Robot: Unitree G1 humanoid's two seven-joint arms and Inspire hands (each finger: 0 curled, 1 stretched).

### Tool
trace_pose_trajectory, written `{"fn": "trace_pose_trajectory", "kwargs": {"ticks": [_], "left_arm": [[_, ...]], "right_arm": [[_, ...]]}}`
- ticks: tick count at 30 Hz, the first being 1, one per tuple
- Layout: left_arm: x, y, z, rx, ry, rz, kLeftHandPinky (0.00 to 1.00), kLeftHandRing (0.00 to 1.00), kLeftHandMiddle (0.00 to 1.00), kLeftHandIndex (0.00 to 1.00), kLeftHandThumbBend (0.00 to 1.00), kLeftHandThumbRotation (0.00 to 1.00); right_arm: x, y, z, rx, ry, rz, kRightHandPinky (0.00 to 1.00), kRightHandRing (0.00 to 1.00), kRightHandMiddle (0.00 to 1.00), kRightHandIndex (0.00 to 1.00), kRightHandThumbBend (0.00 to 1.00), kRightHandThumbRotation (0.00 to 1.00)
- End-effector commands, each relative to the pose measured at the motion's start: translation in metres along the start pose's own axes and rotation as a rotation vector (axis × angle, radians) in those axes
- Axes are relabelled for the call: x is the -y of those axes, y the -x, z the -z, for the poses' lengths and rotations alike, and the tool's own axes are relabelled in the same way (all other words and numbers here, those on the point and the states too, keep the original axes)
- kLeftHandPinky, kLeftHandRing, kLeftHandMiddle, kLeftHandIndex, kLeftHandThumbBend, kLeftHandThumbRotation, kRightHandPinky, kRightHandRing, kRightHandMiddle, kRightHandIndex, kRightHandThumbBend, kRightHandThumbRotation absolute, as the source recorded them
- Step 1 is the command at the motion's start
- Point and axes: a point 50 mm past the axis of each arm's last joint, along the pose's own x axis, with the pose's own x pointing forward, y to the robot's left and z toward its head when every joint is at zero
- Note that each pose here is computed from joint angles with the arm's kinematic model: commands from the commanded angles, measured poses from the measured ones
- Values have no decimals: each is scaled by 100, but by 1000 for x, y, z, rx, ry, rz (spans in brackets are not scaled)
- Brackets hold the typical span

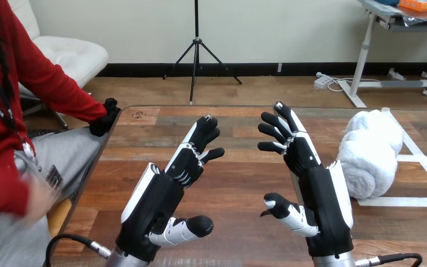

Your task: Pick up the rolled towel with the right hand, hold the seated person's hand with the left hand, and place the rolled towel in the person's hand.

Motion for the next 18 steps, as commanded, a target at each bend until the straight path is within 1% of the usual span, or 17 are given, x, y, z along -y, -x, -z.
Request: {"fn": "trace_pose_trajectory", "kwargs": {"ticks": [1, 7, 12, 18], "left_arm": [[-5, -18, -8, 77, -30, 11, 88, 97, 100, 100, 100, 70], [-5, -18, -8, 79, -32, 6, 88, 97, 100, 100, 100, 70], [-5, -18, -8, 80, -37, 6, 89, 98, 100, 100, 100, 70], [-6, -18, -9, 80, -53, 0, 89, 98, 100, 100, 100, 72]], "right_arm": [[9, -19, -11, 93, 42, 9, 70, 82, 89, 94, 100, 86], [15, -22, -13, 96, 60, 7, 70, 82, 88, 92, 100, 86], [19, -25, -14, 102, 58, 10, 71, 83, 89, 91, 100, 83], [27, -32, -18, 120, 75, 35, 71, 82, 88, 91, 100, 79]]}}
